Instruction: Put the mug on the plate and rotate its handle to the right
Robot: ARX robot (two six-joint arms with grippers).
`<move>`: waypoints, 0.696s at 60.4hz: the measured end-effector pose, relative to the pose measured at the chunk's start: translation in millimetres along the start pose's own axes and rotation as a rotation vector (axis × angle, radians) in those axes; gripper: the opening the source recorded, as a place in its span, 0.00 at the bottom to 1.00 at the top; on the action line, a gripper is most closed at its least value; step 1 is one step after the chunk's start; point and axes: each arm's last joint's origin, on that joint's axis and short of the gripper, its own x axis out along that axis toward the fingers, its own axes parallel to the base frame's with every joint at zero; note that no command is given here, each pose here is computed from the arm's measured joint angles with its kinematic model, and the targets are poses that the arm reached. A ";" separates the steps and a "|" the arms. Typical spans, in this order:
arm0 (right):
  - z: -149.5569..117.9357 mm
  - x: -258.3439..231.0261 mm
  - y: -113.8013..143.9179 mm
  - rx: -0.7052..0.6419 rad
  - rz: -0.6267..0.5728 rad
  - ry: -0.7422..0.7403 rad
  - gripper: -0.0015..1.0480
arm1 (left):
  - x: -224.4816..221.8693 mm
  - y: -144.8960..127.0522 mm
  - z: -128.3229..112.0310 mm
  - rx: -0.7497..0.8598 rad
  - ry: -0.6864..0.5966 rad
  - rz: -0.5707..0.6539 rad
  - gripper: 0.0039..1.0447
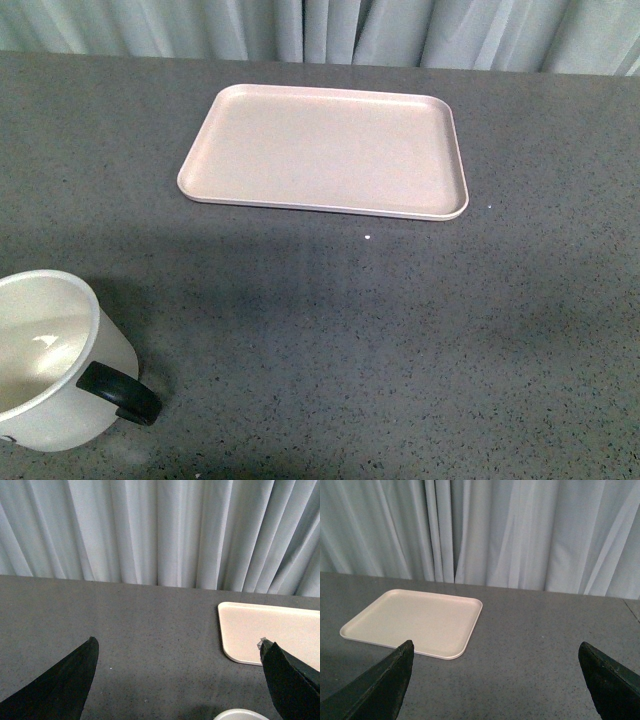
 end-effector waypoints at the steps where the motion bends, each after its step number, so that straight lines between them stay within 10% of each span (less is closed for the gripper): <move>1: 0.0 0.0 0.0 0.000 0.000 0.000 0.91 | 0.0 0.0 0.0 0.000 0.000 0.000 0.91; 21: 0.0 0.0 0.0 0.000 0.000 0.000 0.91 | 0.0 0.0 -0.1 0.000 0.001 0.000 0.91; 27: 0.0 0.0 0.0 0.000 0.001 0.000 0.91 | 9.3 1.6 6.0 -0.064 0.447 -0.019 0.91; 42: 0.0 0.0 0.0 0.000 0.000 0.000 0.91 | 77.3 -0.2 6.0 -0.037 0.639 -0.090 0.91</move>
